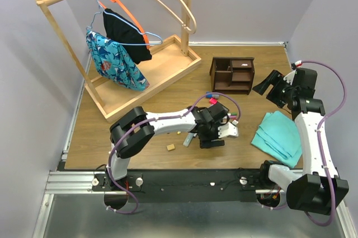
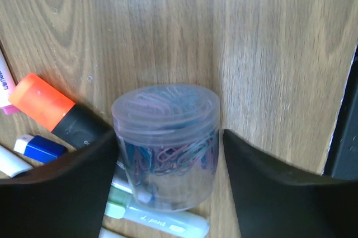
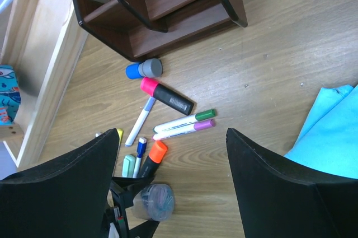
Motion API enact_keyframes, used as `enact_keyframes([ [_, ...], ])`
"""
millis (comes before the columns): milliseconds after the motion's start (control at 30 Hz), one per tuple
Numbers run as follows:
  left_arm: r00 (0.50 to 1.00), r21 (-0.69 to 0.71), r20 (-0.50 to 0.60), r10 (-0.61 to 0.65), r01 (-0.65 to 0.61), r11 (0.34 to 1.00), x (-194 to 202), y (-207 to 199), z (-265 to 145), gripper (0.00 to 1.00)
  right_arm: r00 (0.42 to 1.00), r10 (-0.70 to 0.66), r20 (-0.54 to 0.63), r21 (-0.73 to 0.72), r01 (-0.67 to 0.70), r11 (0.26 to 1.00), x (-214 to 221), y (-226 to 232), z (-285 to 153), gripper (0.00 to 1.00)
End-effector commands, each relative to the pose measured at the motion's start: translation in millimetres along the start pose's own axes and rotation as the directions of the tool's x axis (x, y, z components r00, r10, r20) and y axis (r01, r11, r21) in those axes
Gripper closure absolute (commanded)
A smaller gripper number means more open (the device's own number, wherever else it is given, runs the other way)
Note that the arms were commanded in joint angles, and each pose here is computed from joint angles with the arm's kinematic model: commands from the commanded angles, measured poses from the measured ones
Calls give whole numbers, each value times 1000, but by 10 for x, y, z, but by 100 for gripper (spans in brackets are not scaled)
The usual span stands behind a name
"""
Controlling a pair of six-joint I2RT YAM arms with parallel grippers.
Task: Sort the stationery into containers
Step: Pick up the stationery from the center of the board.
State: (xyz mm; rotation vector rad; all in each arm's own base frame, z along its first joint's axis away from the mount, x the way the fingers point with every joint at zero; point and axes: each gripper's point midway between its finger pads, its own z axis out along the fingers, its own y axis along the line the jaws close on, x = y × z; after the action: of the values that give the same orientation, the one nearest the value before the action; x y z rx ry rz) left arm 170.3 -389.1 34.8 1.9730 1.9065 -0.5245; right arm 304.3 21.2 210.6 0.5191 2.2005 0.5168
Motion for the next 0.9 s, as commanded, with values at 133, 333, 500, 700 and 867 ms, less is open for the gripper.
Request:
enact_keyframes([
  [133, 996, 1, 74, -54, 54, 999, -146, 54, -79, 48, 999, -31, -41, -92, 27, 995, 72, 113, -93, 16],
  [333, 955, -31, 260, -141, 154, 988, -408, 283, -860, 53, 968, -28, -250, -318, -55, 947, 368, 475, -161, 16],
  [500, 872, -13, 434, -225, 256, 967, -529, 472, -1474, 53, 954, -9, -299, -417, -122, 901, 350, 632, -89, 17],
  [700, 785, 28, 546, -294, 334, 942, -659, 616, -1591, 53, 950, -35, -311, -530, -142, 836, 245, 887, -83, 16],
  [867, 759, 54, 580, -296, 326, 944, -876, 689, -1667, 52, 947, -138, -289, -621, -76, 780, 147, 1168, -154, 13],
])
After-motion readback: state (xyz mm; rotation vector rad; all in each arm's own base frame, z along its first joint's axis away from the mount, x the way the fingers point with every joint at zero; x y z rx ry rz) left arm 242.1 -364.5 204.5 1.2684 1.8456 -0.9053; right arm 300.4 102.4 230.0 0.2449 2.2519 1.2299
